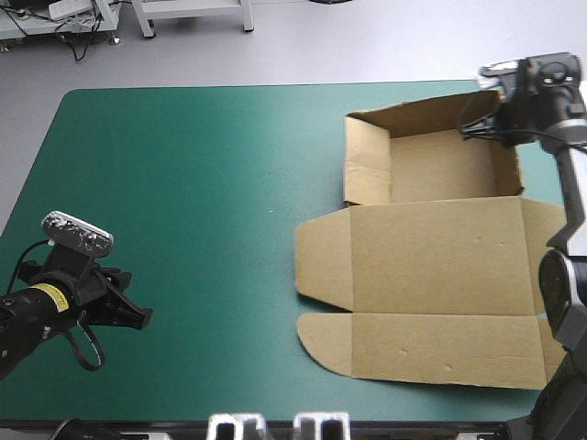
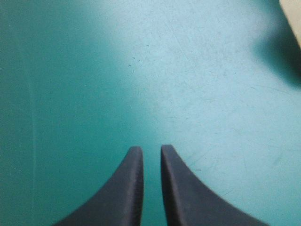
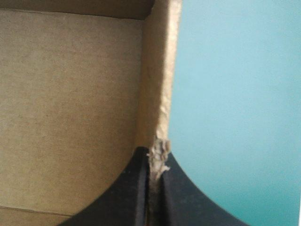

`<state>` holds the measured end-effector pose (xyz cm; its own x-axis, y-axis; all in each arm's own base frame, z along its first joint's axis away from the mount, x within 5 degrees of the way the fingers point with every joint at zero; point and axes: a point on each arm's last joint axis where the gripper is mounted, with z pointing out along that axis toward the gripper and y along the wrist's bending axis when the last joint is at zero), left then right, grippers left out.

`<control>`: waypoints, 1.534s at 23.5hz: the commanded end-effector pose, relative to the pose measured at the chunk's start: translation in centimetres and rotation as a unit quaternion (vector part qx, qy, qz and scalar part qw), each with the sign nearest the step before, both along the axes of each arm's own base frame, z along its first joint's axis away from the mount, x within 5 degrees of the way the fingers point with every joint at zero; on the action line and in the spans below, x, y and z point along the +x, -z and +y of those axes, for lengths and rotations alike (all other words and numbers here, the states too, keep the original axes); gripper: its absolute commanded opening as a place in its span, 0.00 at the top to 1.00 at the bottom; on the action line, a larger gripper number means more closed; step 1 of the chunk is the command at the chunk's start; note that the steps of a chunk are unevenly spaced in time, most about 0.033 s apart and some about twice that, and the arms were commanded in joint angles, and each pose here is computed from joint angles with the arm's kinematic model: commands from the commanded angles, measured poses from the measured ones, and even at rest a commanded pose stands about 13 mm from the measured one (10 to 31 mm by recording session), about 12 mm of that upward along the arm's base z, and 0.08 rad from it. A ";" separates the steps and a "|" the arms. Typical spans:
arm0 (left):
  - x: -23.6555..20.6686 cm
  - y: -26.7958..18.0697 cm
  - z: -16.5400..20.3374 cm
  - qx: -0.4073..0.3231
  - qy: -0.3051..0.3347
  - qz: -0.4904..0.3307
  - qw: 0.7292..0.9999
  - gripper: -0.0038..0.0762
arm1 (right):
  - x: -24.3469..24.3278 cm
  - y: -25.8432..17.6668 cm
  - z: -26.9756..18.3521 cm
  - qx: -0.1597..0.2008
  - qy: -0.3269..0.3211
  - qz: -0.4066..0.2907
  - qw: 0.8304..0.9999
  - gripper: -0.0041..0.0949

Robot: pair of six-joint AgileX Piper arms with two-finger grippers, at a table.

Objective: Fold the box

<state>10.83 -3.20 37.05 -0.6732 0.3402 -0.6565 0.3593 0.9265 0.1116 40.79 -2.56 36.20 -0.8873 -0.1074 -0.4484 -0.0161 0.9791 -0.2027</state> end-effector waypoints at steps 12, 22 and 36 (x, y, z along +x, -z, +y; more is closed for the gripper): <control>0.7 -1.6 -0.2 -0.022 0.000 -0.074 0.997 0.83 | -4.9 5.7 -14.3 -0.013 0.108 0.123 0.986 0.55; 1.2 -2.1 0.2 0.029 0.017 -0.122 0.992 0.83 | -6.8 -2.2 -13.3 -0.025 0.132 0.007 0.991 0.50; 1.1 -0.2 0.3 0.005 -0.012 -0.110 0.994 0.97 | -17.9 -11.0 -5.9 0.051 0.055 -0.156 0.985 0.96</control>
